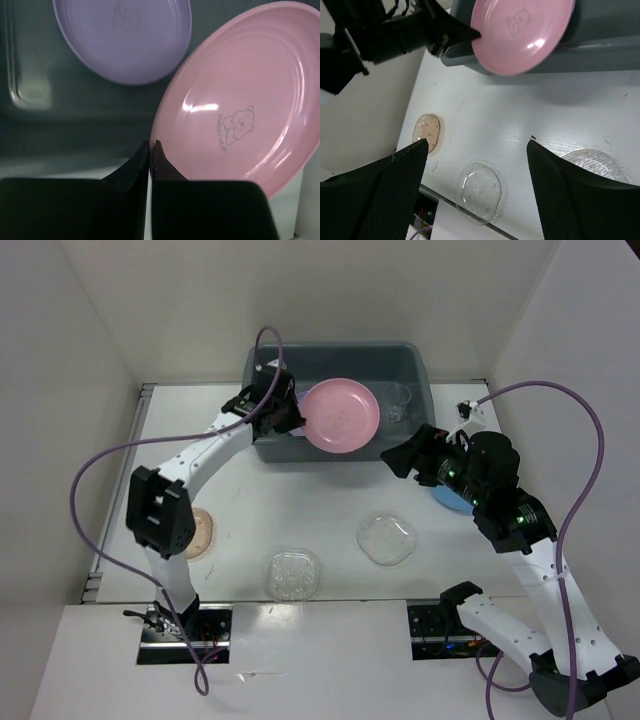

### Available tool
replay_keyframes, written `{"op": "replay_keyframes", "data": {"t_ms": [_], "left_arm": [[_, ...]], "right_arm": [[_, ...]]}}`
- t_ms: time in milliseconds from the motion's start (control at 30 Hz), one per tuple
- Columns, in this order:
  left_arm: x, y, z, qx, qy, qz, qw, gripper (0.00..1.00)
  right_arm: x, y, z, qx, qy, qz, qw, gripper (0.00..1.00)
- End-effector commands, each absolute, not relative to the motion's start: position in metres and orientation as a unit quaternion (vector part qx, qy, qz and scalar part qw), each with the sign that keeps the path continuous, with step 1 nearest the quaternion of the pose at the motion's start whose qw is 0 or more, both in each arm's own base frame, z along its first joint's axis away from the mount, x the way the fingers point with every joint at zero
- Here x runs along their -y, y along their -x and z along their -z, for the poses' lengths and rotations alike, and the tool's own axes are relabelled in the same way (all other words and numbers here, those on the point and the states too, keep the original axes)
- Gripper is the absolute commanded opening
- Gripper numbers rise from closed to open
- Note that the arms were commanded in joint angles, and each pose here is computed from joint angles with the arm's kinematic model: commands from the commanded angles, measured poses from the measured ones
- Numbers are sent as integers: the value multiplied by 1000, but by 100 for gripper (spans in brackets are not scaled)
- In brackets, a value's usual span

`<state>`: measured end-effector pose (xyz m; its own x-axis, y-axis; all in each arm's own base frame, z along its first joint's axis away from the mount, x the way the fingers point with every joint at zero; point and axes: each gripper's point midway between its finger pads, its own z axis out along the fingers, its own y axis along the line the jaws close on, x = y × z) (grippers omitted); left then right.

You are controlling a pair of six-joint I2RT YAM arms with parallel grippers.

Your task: Place the mixed dishes into the plastic bin

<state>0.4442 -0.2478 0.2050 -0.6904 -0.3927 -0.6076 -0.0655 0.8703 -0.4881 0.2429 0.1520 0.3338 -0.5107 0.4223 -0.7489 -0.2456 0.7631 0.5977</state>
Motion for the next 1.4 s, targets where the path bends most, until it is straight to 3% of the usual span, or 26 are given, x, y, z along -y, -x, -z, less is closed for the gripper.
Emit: {"op": "replay_keyframes", "data": {"t_ms": [0,267,333,700,800,867,933,1000,1133,1233,1367], "left_arm": [[233,-510,-243,-858,140,224,441,0],[199,-594,-232,-848,176,212,453,0],[196,-606,-199,-863,178,195,431,0],[195,-617,-115,-892,187,155,381,0],[194,-615,-104,-896,187,151,373,9],[195,-615,-99,-897,191,151,369,25],[195,-615,-99,-897,191,151,369,33],[193,-615,-99,-897,193,147,371,52],[185,-628,-132,-881,194,159,402,70],[196,-628,-183,-863,177,204,427,74],[214,-613,-237,-843,147,271,440,80]], "right_arm": [[-140,-250,-348,-782,-80,-328,524,85],[-125,-257,-340,-787,-111,-303,526,85],[-125,-262,-335,-792,-118,-299,519,85],[-125,-277,-325,-799,-133,-287,512,85],[-126,-280,-324,-799,-133,-286,511,86],[-126,-280,-324,-799,-133,-286,511,86],[-126,-280,-324,-799,-133,-286,511,86],[-126,-280,-324,-799,-133,-286,511,86],[-126,-281,-319,-806,-134,-282,503,86],[-116,-287,-308,-812,-173,-260,493,86],[-69,-306,-275,-820,-269,-150,484,86]]}}
